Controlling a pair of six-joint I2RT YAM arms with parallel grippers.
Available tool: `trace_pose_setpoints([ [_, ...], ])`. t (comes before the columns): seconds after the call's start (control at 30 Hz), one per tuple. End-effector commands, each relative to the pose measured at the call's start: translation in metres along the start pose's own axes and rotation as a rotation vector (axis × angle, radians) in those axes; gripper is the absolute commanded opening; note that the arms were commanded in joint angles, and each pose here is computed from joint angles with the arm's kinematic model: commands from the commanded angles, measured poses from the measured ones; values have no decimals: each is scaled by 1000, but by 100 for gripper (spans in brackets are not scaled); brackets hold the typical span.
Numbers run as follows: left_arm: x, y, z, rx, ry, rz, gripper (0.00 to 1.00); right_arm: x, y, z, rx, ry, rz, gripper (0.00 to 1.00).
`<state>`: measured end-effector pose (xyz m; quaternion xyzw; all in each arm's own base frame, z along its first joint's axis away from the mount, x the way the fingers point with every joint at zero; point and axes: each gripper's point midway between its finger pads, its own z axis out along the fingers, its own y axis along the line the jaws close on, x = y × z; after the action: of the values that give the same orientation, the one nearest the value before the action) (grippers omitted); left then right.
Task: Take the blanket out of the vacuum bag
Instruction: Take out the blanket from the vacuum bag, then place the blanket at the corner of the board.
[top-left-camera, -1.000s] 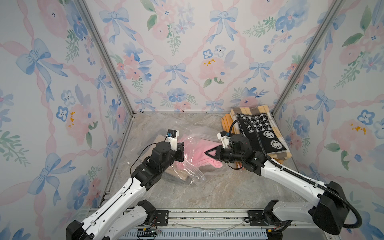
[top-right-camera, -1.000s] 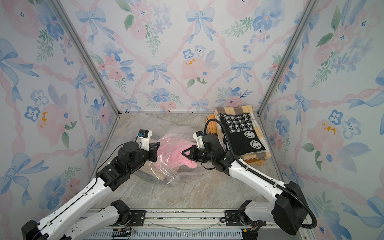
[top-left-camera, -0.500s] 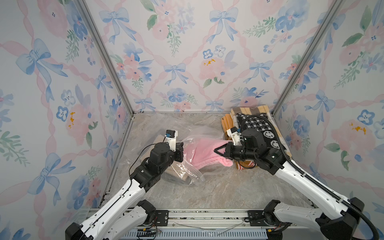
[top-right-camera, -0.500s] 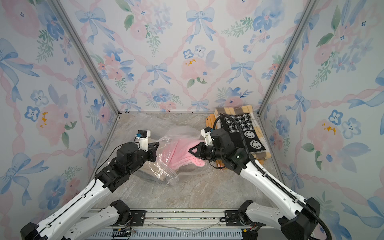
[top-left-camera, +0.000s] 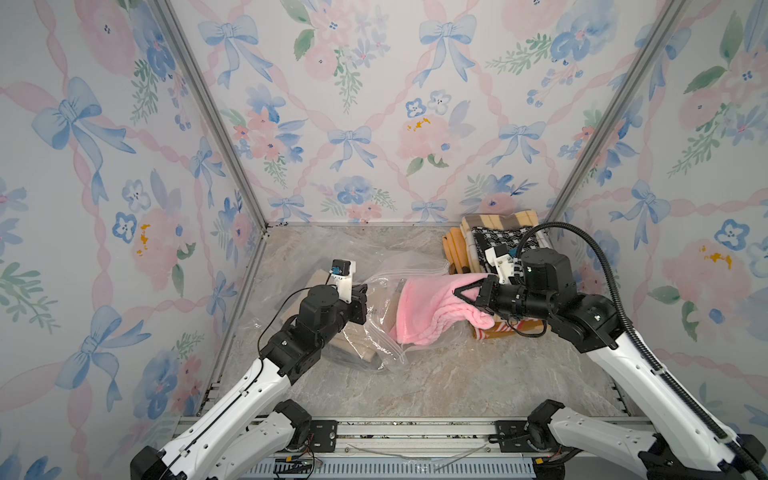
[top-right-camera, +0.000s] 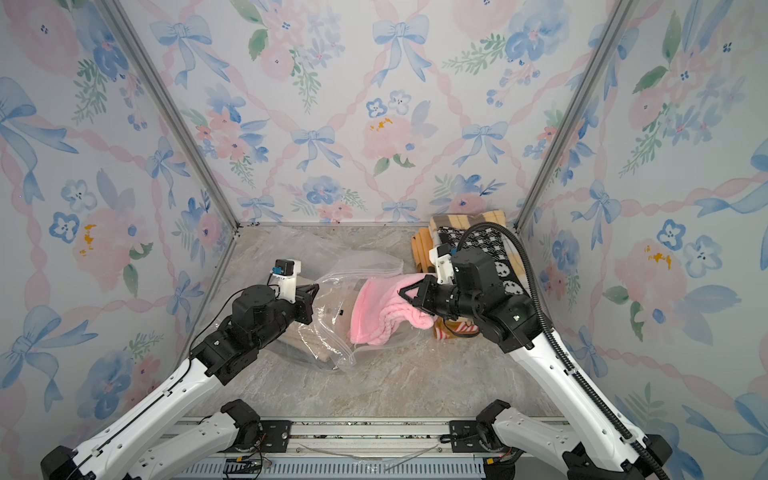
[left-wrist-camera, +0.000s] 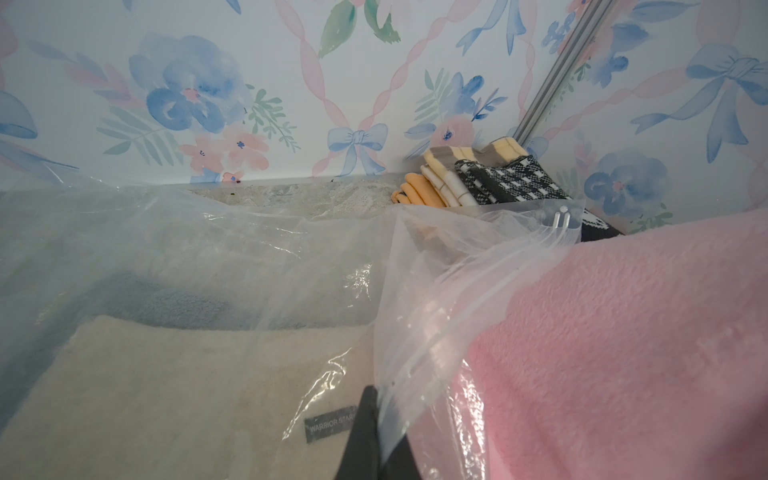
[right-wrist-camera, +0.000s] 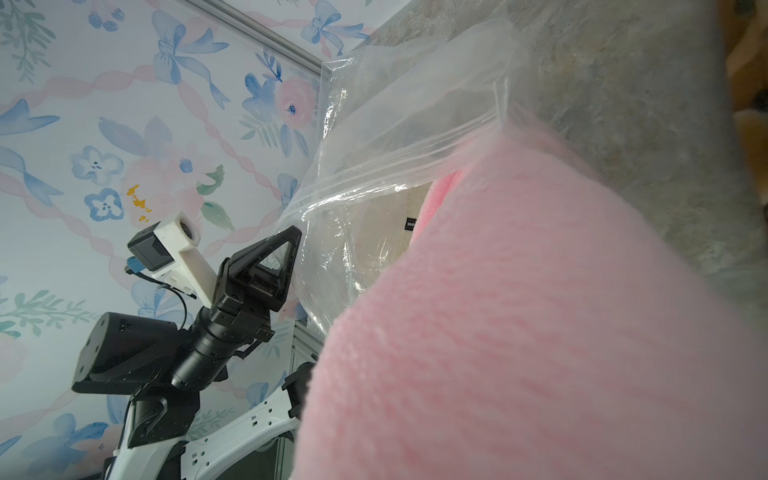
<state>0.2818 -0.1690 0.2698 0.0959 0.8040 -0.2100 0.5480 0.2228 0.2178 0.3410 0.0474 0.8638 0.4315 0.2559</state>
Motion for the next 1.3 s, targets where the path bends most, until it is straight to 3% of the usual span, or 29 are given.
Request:
trace_pose_setpoints([
  [0.0,6,3,0,0,-5,15,0,-9,6,-28,30,-51,-33,0],
  [0.73,5,2,-2,22,-24,24,0,-81,53,-136,47,-376,-93,0],
  [1.07,4,3,-7,22,-38,20,0,-117,59,-150,59,-462,-103,0],
  [1.27,2,3,-8,21,-38,20,0,-155,52,-150,86,-583,-82,0],
])
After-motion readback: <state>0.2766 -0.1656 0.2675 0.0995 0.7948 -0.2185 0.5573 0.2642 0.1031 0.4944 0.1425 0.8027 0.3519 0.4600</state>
